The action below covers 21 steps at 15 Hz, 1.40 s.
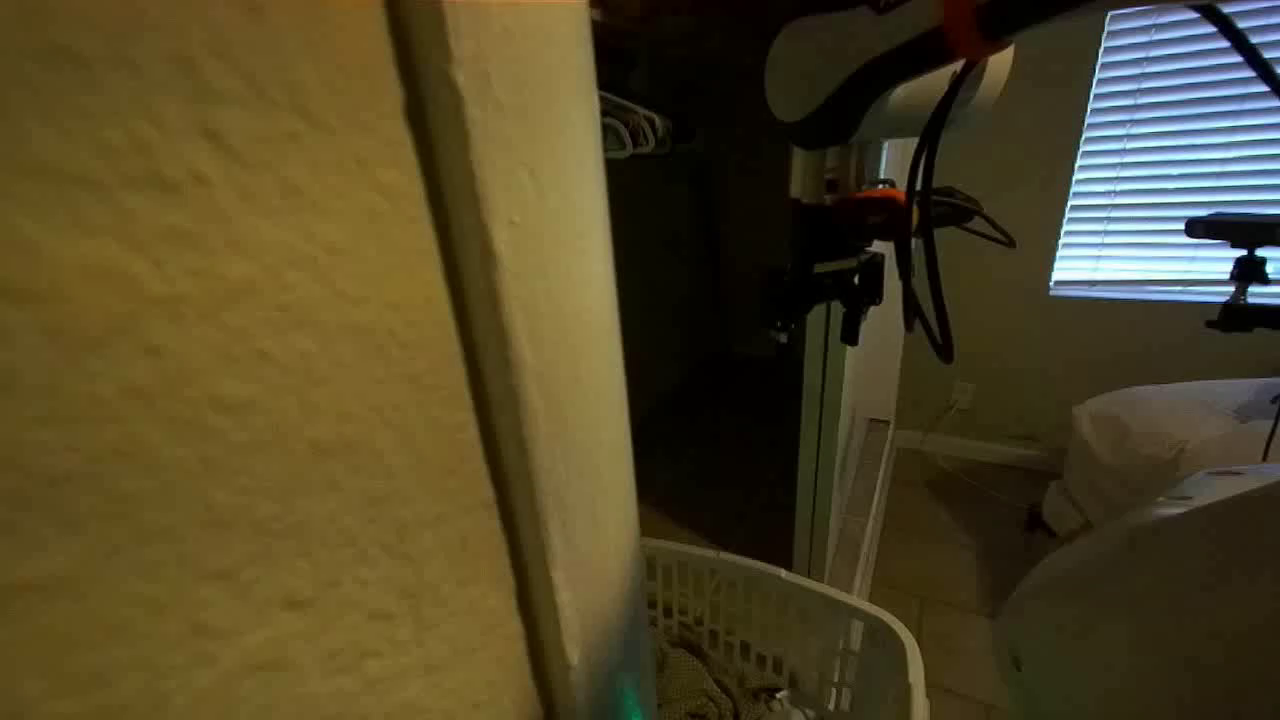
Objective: Put the black object on the bottom shelf.
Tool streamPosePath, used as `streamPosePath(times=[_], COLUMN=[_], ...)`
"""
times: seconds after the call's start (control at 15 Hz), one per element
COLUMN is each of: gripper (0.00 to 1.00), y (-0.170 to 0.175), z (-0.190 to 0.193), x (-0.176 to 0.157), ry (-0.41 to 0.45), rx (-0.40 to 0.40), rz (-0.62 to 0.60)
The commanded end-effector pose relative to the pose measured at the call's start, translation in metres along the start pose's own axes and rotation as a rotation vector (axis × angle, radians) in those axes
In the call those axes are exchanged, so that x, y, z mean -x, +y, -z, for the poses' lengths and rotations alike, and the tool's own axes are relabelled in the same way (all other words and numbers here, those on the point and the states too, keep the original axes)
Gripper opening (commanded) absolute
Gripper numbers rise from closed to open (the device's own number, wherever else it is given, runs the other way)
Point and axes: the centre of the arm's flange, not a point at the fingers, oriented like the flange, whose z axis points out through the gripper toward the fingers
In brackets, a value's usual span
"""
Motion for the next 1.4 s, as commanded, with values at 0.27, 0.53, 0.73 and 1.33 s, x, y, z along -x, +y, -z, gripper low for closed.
streamPosePath(times=[0.27,0.53,0.73,1.33], gripper=[1.00,1.00,1.00,1.00], y=[0.000,-0.006,-0.033,-0.128], z=[0.000,0.004,0.022,0.120], x=[0.000,-0.003,-0.015,-0.043], ry=[0.000,0.011,0.084,0.446], rx=[0.000,0.012,0.042,0.007], rz=[0.000,0.003,0.059,0.271])
